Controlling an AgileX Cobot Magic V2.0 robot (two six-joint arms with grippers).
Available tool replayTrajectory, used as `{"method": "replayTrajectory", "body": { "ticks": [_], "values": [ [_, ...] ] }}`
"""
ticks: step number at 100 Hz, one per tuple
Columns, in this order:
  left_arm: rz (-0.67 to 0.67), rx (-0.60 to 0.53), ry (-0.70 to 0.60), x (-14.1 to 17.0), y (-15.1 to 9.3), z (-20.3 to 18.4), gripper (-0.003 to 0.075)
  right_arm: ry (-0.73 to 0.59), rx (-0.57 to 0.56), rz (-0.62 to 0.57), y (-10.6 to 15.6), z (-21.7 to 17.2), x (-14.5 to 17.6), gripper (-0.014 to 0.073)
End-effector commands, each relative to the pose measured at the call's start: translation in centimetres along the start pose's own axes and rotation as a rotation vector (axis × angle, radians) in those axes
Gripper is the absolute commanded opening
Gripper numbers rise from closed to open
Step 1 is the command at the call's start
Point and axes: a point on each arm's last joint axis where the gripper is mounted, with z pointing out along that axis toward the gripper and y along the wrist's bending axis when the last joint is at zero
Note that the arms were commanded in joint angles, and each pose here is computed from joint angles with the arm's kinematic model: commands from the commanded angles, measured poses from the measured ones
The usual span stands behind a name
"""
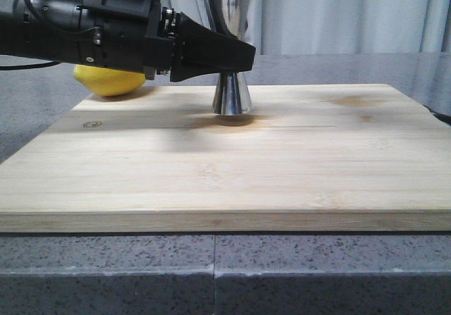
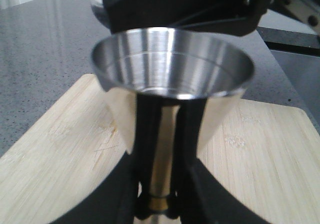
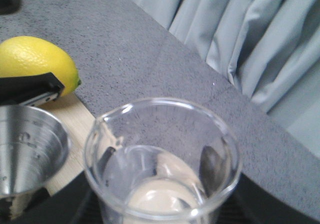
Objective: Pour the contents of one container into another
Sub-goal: 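Carry the beaker with the right gripper above the jigger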
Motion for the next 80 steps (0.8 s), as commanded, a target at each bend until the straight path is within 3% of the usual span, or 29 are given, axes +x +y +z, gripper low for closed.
{"method": "replayTrajectory", "body": {
  "ticks": [1, 80],
  "values": [
    [0.033, 0.043, -0.153, -3.48, -0.87, -0.21, 0.0094, -0.117, 0.001, -0.050, -0.48, -1.12, -2.68, 0.0268],
    [0.033, 0.043, -0.153, -3.48, -0.87, -0.21, 0.0094, -0.110, -0.053, -0.401, 0.14, -1.14, -2.77, 0.0268]
  ]
}}
